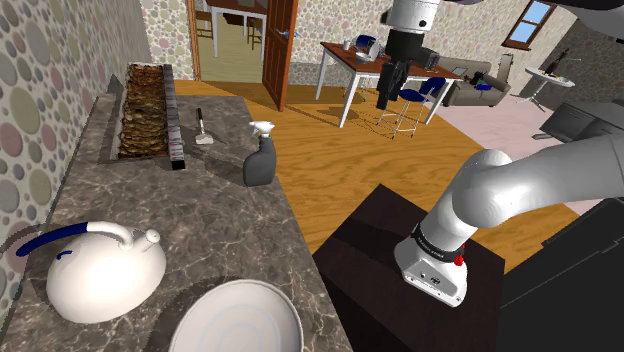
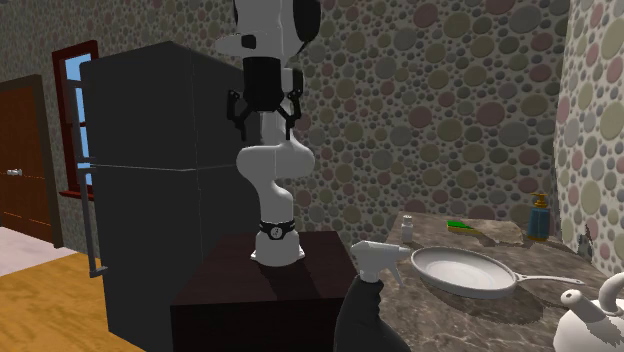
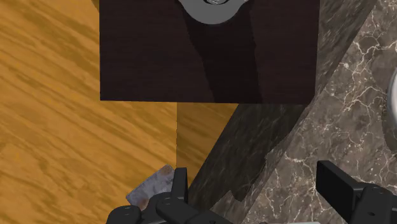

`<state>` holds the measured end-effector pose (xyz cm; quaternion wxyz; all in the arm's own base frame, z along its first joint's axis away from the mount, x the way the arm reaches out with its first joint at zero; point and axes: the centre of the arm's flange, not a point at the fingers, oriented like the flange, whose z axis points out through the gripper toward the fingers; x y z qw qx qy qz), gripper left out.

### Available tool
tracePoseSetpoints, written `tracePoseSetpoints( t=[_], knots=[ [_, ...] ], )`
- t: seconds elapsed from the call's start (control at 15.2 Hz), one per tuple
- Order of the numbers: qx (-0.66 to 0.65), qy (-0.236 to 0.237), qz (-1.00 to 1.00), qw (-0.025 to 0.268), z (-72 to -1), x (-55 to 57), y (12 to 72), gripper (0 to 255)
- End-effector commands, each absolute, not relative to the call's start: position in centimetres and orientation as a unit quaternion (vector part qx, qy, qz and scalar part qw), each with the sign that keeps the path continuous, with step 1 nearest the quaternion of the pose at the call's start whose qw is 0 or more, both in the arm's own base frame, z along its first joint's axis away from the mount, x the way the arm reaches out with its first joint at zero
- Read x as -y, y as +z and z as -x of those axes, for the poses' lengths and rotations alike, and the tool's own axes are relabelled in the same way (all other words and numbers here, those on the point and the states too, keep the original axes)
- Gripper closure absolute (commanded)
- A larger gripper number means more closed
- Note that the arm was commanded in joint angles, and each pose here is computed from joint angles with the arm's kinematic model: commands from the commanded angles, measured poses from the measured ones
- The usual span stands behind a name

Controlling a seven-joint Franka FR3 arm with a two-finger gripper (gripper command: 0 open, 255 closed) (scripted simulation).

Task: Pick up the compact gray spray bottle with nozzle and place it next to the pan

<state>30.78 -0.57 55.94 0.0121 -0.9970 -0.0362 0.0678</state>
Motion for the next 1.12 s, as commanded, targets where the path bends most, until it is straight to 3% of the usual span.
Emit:
tracePoseSetpoints(
  t=[0.0,1.06],
  knots=[
    [0.036,0.068,0.997,0.012,-30.8,0.6,55.9,0],
    [0.273,0.154,0.947,-0.065,-50.0,-9.6,45.6,0]
  ],
)
